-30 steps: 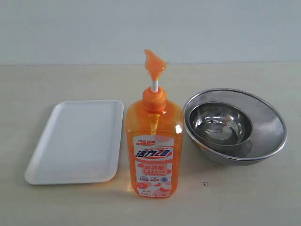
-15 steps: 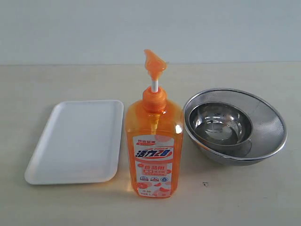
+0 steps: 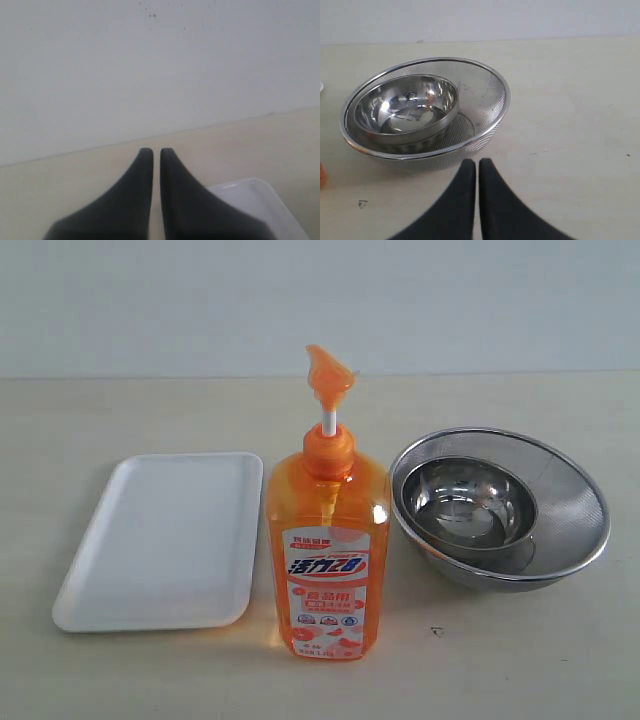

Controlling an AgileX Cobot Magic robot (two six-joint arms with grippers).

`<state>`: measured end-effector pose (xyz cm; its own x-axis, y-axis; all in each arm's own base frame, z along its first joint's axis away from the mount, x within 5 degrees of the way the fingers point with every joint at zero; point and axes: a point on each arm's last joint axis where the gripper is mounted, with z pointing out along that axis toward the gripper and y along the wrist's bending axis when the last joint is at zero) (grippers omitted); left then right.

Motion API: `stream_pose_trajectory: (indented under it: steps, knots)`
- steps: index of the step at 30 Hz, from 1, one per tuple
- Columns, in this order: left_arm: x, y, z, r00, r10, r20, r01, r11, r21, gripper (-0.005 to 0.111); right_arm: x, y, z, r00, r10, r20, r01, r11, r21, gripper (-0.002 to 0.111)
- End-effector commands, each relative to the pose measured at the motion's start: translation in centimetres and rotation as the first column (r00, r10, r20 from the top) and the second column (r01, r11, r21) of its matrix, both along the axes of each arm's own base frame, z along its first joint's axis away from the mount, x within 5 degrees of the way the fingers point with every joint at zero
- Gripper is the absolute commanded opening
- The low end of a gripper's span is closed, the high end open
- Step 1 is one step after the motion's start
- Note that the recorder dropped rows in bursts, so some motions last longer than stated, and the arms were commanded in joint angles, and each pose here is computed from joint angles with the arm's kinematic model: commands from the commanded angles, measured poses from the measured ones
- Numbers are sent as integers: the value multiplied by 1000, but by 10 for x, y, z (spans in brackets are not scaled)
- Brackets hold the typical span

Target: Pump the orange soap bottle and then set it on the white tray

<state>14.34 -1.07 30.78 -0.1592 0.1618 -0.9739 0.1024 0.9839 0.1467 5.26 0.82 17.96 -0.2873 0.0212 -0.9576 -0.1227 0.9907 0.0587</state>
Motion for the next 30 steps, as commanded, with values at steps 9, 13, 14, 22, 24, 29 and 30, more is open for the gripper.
stream_pose_trajectory:
  steps: [9, 13, 14, 22, 24, 29, 30]
  knots:
    - [17, -2, -12, 996, -11, -87, 14, 999, 31, 5, 0, -1, 2, 1000, -8, 19, 8, 1000, 0, 0]
    - [17, -2, -12, 996, -16, -87, 21, 998, 57, 5, 0, -1, 2, 1000, -8, 19, 8, 1000, 0, 0]
    - [17, -3, -14, 995, -26, -99, 35, 995, 89, 5, 0, -1, 2, 1000, -8, 19, 8, 1000, 0, 0]
    - [14, -13, -17, 986, -104, -133, 125, 979, 159, 5, 0, -1, 2, 1000, -8, 19, 8, 1000, 0, 0]
    - [15, -13, -18, 985, -103, -137, 125, 980, 156, 5, 0, -1, 2, 1000, -8, 19, 8, 1000, 0, 0]
    - [22, -13, -31, 986, -85, -143, 102, 988, 113, 5, 0, -1, 2, 1000, -8, 19, 8, 1000, 0, 0]
    - [24, -12, -37, 989, -74, -129, 88, 991, 104, 5, 0, -1, 2, 1000, -8, 19, 8, 1000, 0, 0]
